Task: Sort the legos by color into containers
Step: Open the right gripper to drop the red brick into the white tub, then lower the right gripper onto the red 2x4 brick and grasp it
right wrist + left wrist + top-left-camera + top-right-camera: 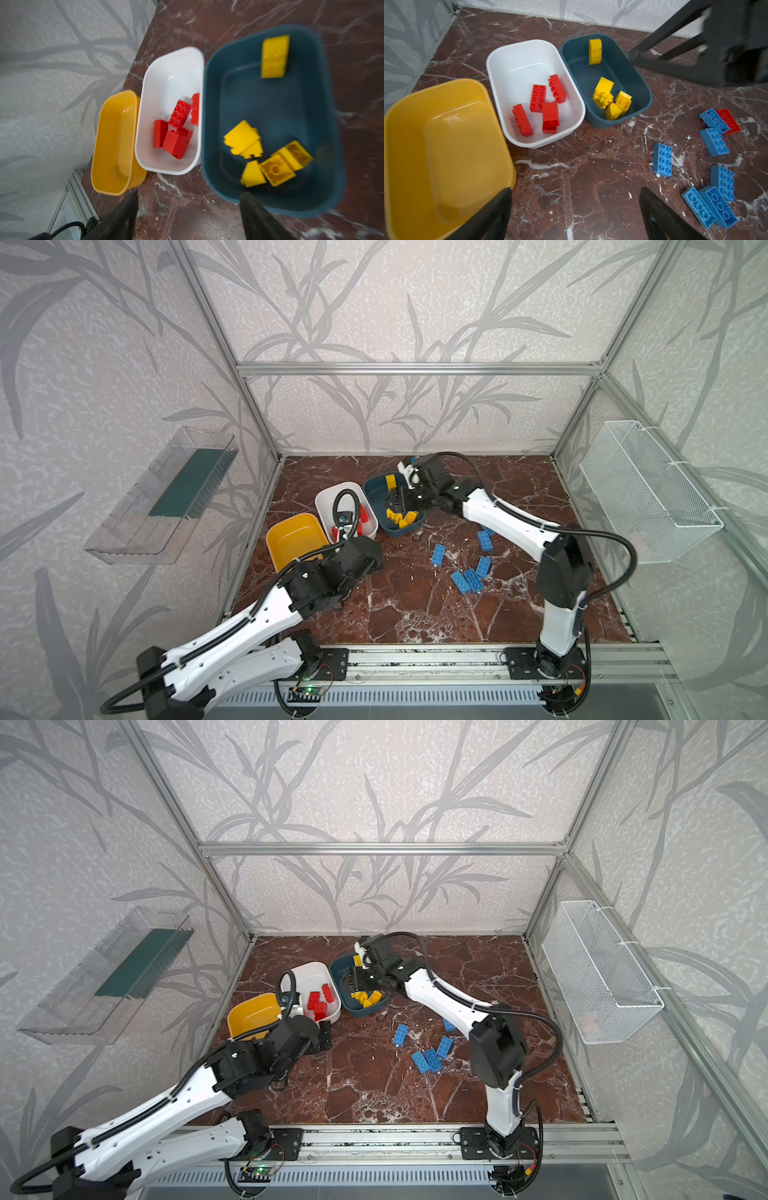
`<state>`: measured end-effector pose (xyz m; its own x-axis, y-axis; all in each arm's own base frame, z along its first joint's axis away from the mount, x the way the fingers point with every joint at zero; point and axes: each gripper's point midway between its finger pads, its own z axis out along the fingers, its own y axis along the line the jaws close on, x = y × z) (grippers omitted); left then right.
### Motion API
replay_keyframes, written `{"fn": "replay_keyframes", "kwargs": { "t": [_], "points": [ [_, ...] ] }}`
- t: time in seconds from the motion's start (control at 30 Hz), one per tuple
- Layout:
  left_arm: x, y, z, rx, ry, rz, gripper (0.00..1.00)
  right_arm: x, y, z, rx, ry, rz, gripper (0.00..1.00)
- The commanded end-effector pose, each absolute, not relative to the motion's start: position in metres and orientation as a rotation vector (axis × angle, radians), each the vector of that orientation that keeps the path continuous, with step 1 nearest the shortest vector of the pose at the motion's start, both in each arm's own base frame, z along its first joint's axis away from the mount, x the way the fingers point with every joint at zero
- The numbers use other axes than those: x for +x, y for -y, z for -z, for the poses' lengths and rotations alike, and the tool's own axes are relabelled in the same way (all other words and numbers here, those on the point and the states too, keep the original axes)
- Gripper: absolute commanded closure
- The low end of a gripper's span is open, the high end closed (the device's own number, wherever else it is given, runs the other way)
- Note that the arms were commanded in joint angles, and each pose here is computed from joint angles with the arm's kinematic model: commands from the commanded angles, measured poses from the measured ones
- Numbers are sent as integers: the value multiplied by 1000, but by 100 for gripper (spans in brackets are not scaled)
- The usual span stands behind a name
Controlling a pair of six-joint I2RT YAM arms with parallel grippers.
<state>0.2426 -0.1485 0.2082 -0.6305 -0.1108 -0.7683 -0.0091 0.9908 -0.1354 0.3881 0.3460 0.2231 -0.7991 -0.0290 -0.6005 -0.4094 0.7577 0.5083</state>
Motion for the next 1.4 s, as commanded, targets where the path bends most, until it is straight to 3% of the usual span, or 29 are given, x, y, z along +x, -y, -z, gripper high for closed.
{"fn": "replay_keyframes", "kwargs": {
  "t": [0.0, 0.2, 0.37, 0.7, 0.87, 1.07, 1.37],
  "points": [
    [265, 192, -218, -29, -2228, 259, 5, 397, -273, -243, -200, -2338, -827, 22],
    [288, 249, -186, 68, -2348, 304, 4, 395, -137, -204, 115, -2422, -647, 22],
    [295, 277, -154, 90, -2422, 344, 5, 391, -73, -154, 320, -2493, -491, 23],
    [290, 277, -135, 89, -2461, 337, 5, 403, -48, -91, 410, -2630, -305, 24],
    [286, 273, -134, 84, -2462, 343, 5, 411, -33, -85, 489, -2623, -281, 36],
    [283, 269, -127, 85, -2471, 333, 5, 420, -22, -67, 527, -2655, -218, 39],
    [280, 265, -120, 95, -2484, 317, 5, 432, -27, -47, 488, -2717, -233, 28]
  ]
}}
